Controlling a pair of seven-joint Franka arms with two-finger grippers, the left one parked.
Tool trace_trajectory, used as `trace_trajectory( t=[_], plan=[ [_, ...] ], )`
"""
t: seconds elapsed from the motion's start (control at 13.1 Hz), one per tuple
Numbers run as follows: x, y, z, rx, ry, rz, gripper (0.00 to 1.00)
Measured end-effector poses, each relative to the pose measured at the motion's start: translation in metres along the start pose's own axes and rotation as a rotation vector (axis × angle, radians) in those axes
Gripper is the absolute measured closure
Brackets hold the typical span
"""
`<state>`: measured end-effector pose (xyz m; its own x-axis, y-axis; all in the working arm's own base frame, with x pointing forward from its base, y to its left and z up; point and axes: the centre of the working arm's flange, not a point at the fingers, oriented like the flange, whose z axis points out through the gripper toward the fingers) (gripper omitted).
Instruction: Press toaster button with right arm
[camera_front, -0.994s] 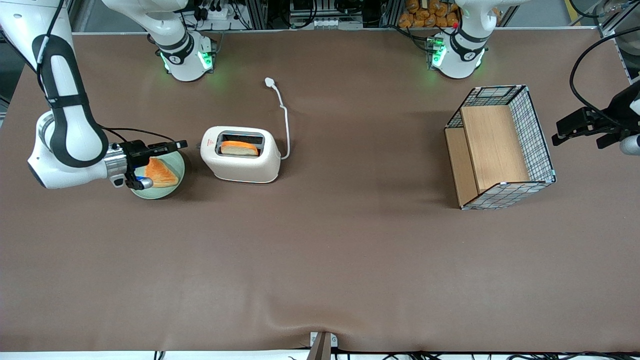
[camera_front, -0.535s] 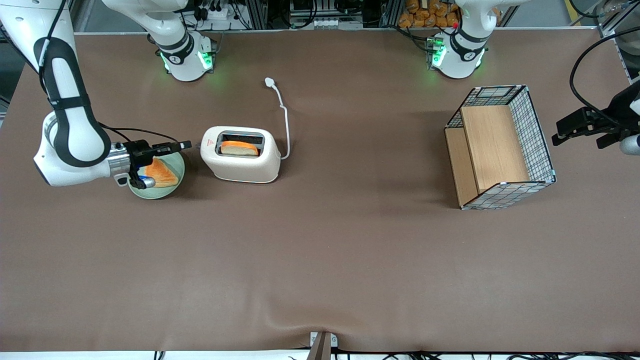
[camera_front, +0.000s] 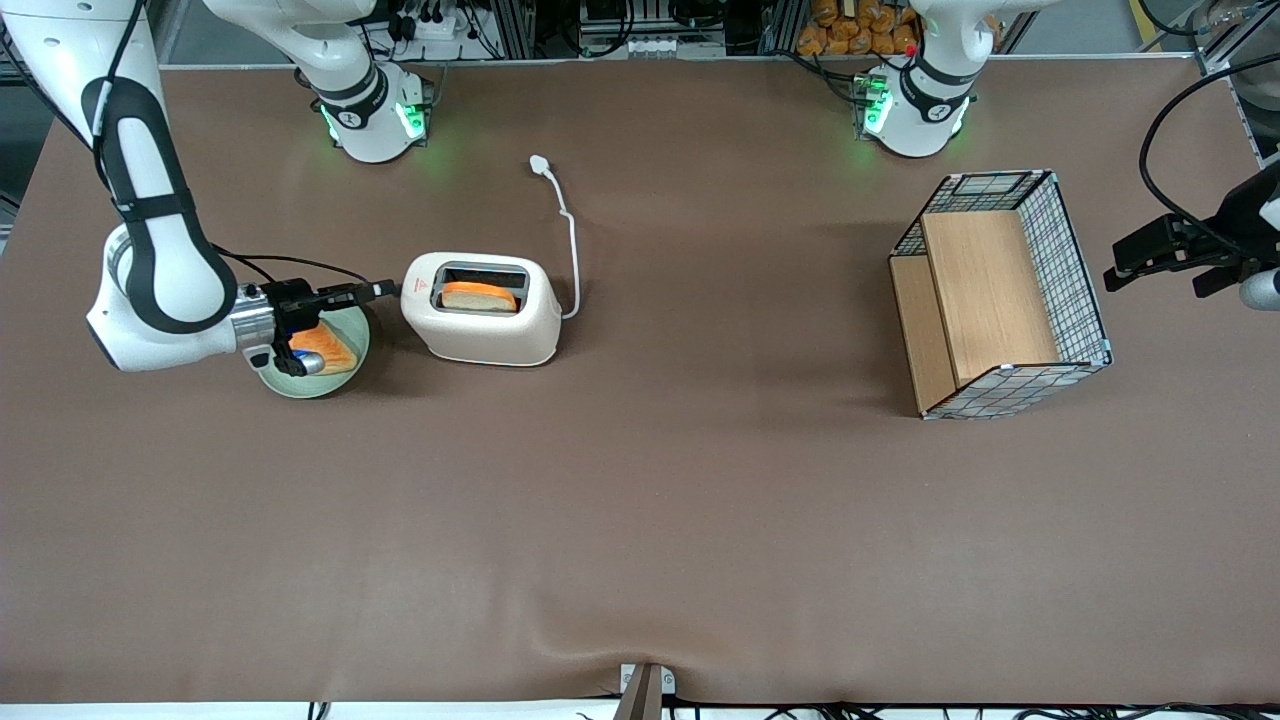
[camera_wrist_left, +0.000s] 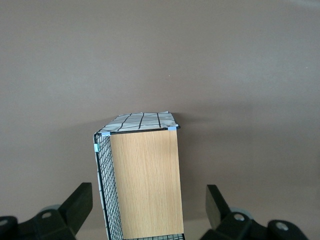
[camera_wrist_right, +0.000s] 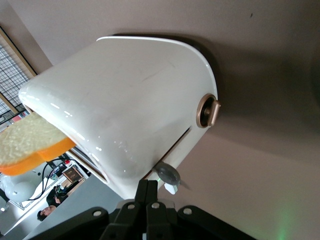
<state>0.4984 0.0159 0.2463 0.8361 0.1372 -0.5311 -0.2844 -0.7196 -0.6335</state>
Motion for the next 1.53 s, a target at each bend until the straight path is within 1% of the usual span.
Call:
trace_trajectory(
  t=[0.23,1.53],
  plan=[
    [0.003,0.006,0.005,-0.003,0.005,0.01,0.99],
    [0.025,0.037,0.028,0.007,0.005,0.047,0.99]
  ],
)
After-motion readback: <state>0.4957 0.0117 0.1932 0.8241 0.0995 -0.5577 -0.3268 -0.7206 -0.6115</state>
